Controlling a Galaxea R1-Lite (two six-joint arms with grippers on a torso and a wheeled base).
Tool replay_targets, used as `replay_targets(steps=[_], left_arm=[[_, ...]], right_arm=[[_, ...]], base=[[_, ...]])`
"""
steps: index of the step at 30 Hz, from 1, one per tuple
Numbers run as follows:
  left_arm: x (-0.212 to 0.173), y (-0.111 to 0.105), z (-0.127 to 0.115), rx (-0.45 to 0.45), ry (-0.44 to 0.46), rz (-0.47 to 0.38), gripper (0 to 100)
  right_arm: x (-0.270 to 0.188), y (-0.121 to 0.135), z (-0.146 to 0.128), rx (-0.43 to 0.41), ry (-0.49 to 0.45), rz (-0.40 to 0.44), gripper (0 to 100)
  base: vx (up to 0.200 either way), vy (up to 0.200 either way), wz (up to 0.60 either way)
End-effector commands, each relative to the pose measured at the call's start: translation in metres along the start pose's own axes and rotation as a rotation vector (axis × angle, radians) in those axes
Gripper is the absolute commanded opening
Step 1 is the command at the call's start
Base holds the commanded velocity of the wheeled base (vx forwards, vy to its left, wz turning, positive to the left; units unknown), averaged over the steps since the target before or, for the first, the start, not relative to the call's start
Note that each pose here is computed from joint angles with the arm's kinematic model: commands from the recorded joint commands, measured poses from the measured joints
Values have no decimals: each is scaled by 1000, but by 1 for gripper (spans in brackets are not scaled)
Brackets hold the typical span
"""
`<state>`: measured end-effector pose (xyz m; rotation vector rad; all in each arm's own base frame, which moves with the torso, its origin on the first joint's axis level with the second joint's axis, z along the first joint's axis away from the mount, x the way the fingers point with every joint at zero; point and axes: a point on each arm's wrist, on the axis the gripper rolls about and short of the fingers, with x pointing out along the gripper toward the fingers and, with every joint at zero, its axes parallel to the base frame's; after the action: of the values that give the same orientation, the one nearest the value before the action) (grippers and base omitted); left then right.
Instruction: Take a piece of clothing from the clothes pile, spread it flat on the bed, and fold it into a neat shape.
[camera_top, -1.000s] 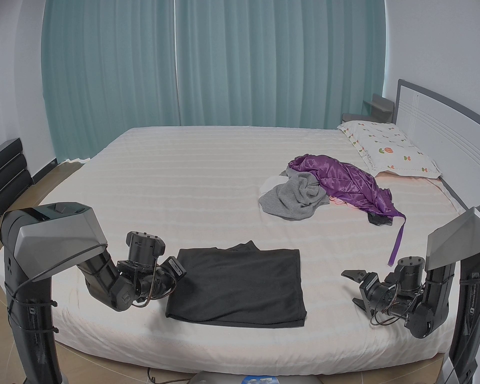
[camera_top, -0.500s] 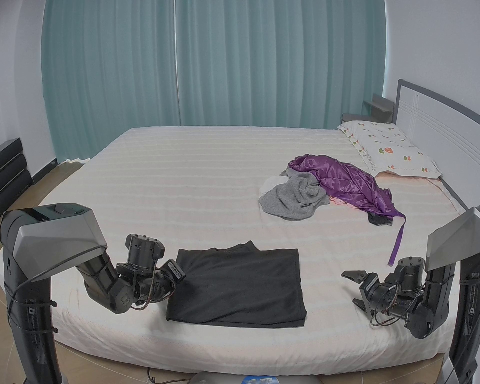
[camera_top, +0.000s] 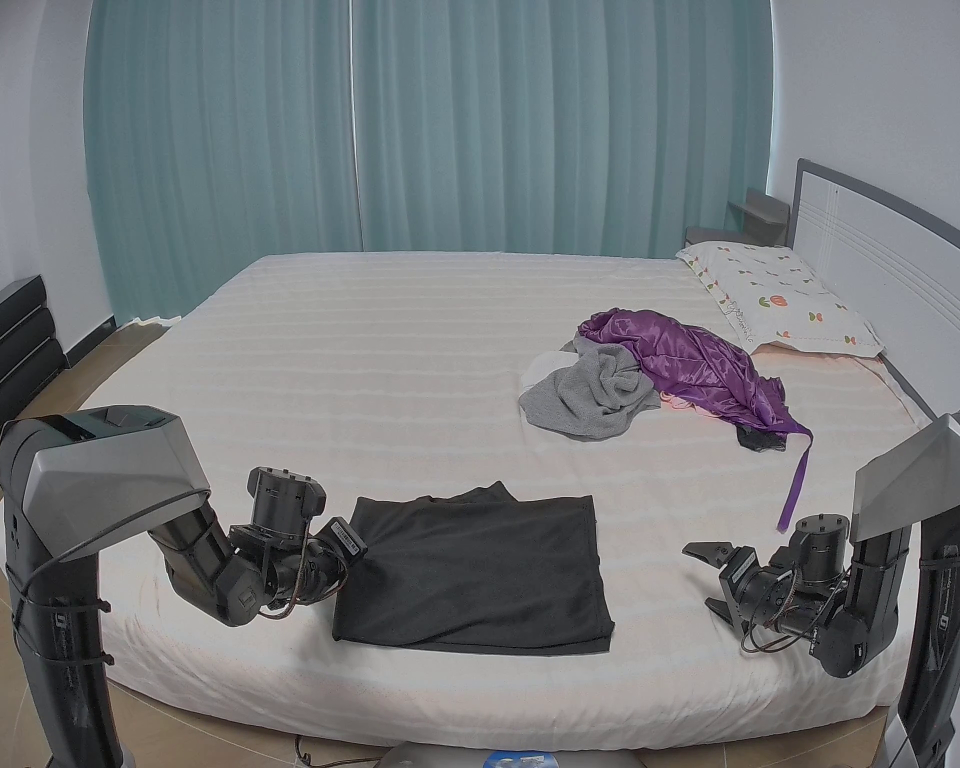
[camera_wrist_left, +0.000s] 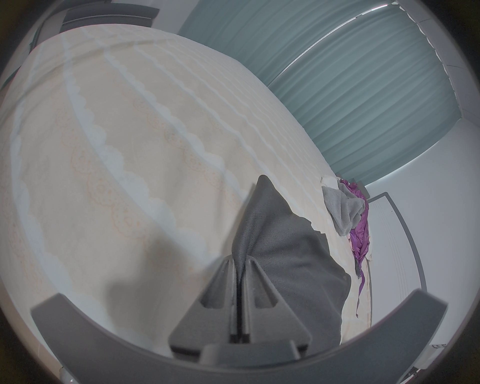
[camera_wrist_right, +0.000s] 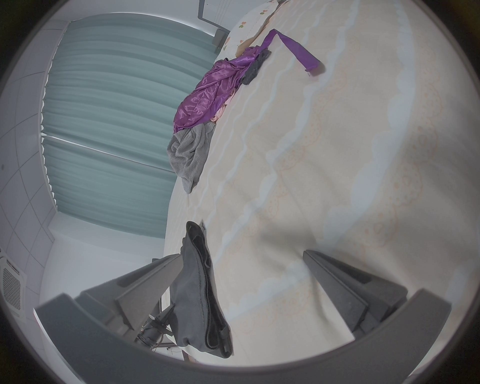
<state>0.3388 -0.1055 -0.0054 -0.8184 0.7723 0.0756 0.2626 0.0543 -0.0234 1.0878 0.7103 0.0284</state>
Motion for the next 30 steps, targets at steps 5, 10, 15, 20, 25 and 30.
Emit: replay_targets(steps=[5, 10, 15, 20, 25, 30], left_arm=[[-3, -3, 3, -29, -10, -10, 0], [-4, -2, 3, -29, -9, -8, 0], [-5, -2, 3, -30, -11, -6, 0], [-5, -2, 4, -30, -12, -7, 0], [-6, -2, 4, -31, -13, -7, 0], [-6, -2, 4, -28, -18, -3, 0]], right_arm=[[0, 1, 1, -3, -5, 14, 100], [0, 1, 1, -2, -5, 14, 100], [0, 2, 1, -2, -6, 15, 100], [-1, 3, 4, 7, -13, 26, 100], [-1, 3, 4, 8, -14, 24, 100], [-1, 3, 3, 6, -13, 21, 100]], base=[[0, 200, 0], [0, 200, 0], [0, 200, 0], [0, 200, 0], [0, 200, 0], [0, 200, 0]])
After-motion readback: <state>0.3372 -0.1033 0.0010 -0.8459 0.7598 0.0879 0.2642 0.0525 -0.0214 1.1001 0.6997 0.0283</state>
